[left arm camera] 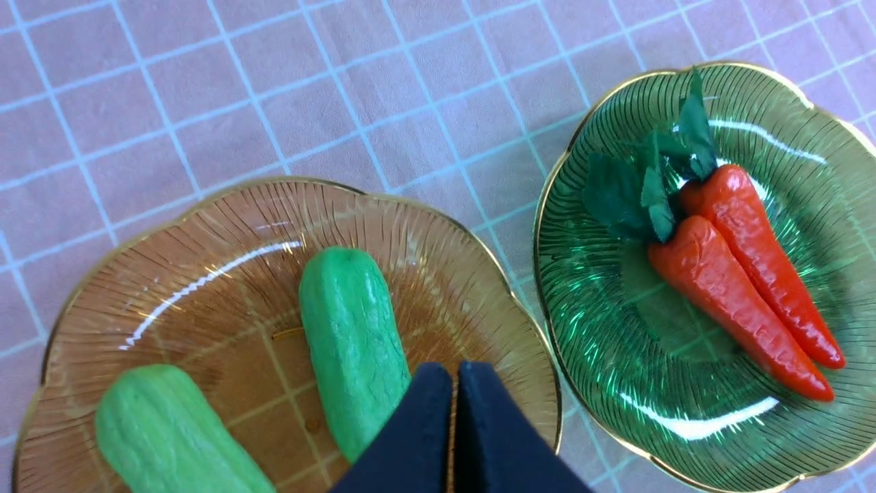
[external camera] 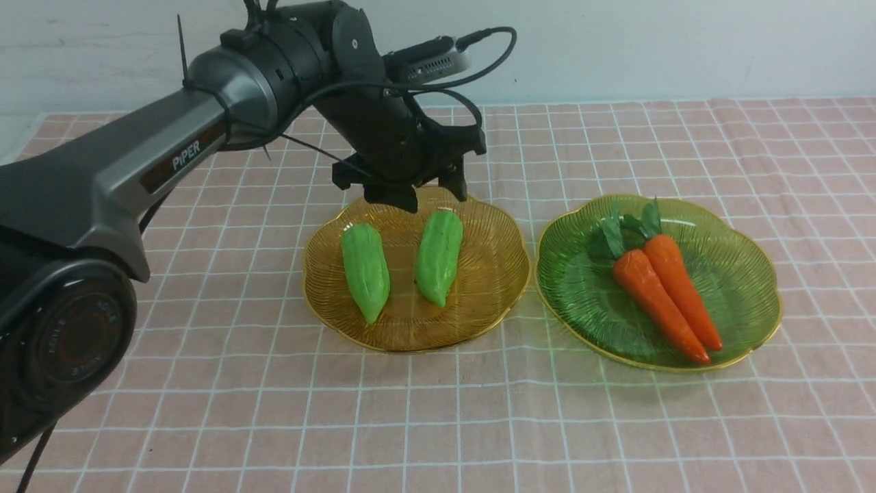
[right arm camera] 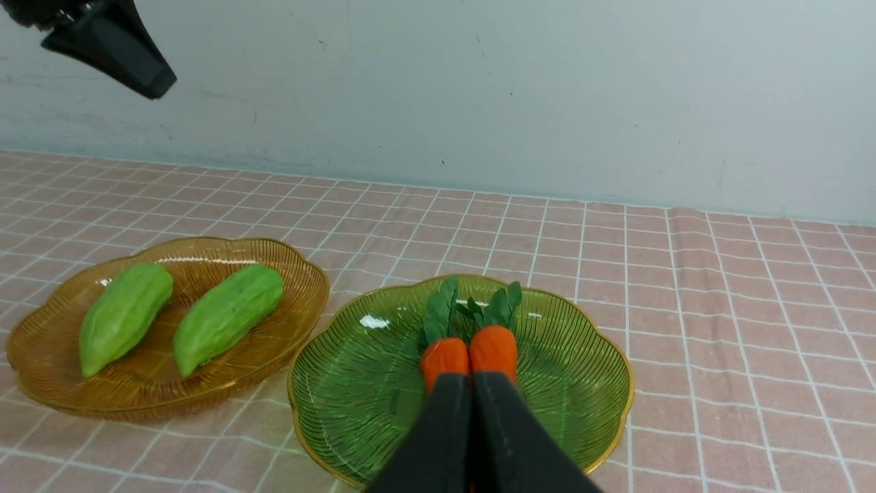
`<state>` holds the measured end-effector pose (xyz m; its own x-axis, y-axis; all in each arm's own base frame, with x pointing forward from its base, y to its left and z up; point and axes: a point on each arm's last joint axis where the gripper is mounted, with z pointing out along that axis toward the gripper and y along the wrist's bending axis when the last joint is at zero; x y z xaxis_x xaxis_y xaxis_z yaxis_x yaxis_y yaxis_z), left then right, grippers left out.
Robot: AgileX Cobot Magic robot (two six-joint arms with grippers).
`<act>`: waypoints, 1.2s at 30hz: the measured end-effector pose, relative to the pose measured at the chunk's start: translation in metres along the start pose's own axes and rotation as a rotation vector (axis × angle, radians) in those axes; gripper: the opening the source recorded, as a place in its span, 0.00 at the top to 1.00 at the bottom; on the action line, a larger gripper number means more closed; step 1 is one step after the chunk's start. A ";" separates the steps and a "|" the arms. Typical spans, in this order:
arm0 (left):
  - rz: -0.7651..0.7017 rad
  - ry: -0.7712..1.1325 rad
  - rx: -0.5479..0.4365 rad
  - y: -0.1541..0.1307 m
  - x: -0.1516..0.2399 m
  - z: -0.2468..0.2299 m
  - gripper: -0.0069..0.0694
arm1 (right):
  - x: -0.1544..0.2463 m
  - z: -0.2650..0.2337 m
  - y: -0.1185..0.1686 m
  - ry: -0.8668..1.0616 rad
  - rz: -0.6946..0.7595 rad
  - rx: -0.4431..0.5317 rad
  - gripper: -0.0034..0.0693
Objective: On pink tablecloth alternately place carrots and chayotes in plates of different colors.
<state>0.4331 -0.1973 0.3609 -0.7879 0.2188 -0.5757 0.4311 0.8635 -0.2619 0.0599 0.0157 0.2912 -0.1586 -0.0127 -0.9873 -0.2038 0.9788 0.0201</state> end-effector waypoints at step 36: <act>0.103 -0.153 -0.195 -0.009 0.262 -0.180 0.91 | 0.113 0.010 -0.008 0.080 -0.098 0.080 0.97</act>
<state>0.1434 -0.0657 0.3517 -0.6620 0.2518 -0.7059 0.4009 0.9148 -0.0497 0.0536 0.0081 0.1779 -0.2194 -0.1220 -0.9680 -0.1445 0.9853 -0.0914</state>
